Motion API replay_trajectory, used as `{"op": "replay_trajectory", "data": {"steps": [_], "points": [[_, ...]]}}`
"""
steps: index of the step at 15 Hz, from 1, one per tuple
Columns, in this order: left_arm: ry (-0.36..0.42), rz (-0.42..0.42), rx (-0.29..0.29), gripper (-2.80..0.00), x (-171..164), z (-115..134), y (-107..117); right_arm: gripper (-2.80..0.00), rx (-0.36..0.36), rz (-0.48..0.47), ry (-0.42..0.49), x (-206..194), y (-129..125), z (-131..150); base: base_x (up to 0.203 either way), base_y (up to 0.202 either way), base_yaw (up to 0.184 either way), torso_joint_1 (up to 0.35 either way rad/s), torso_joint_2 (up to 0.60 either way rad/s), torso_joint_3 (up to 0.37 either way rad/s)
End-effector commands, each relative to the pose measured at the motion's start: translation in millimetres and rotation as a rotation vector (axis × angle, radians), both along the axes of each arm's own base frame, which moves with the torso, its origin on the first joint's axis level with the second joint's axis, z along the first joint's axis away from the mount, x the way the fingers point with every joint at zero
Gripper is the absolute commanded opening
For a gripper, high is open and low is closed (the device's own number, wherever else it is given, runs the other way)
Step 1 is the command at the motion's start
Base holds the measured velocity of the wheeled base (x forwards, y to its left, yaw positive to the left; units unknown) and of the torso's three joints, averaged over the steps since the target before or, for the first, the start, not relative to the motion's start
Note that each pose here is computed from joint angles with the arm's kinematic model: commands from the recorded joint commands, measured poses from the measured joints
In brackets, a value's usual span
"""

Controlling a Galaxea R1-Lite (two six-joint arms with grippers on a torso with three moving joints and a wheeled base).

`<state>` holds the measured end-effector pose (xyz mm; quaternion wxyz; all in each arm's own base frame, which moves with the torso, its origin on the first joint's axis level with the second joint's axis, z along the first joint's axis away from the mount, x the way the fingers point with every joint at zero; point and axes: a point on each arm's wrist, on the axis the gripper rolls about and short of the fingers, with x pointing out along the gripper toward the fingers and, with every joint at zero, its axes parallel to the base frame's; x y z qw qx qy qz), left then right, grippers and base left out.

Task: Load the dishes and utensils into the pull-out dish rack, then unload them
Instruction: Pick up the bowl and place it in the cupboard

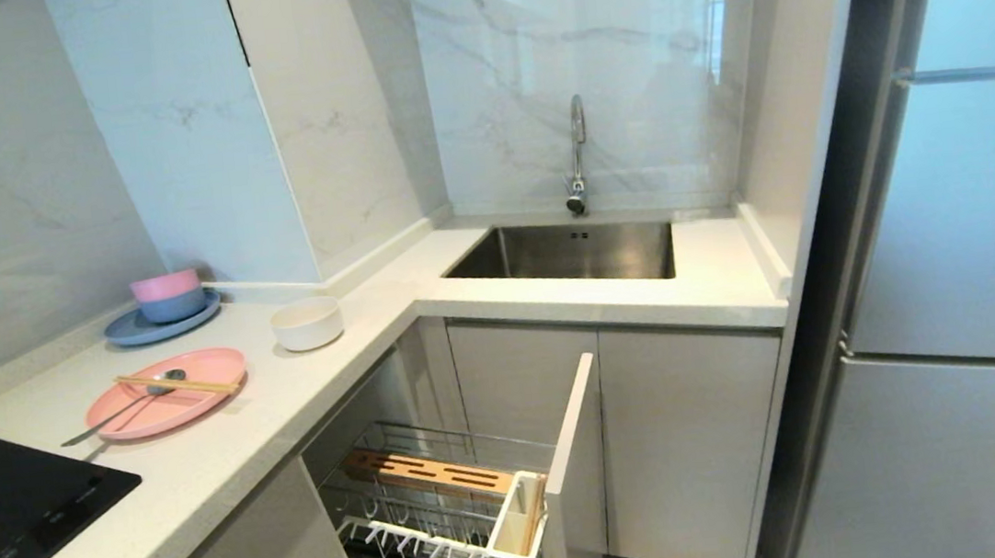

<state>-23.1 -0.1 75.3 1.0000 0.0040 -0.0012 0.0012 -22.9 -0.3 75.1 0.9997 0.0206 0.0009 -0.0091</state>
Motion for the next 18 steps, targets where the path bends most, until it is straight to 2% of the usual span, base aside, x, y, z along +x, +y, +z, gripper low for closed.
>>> {"op": "replay_trajectory", "data": {"steps": [1, 10, 18], "points": [[0.001, -0.001, 0.000, -2.80, 0.1, -0.1, 0.0, -2.80, 0.000, 0.000, 0.002, 0.2, 0.0, -0.4, 0.000, 0.000, 0.000, 0.000, 0.00, 0.000], [-0.001, -0.001, 0.003, -2.80, 0.1, 0.1, 0.0, -2.80, 0.000, 0.000, 0.002, 0.2, 0.0, -0.4, 0.000, 0.000, 0.000, 0.000, 0.00, -0.006], [-0.002, -0.001, 0.001, -2.80, 0.1, 0.2, 0.0, -2.80, 0.000, 0.000, 0.002, 0.2, 0.0, -0.4, 0.000, 0.000, 0.000, 0.003, 0.00, -0.180]]}}
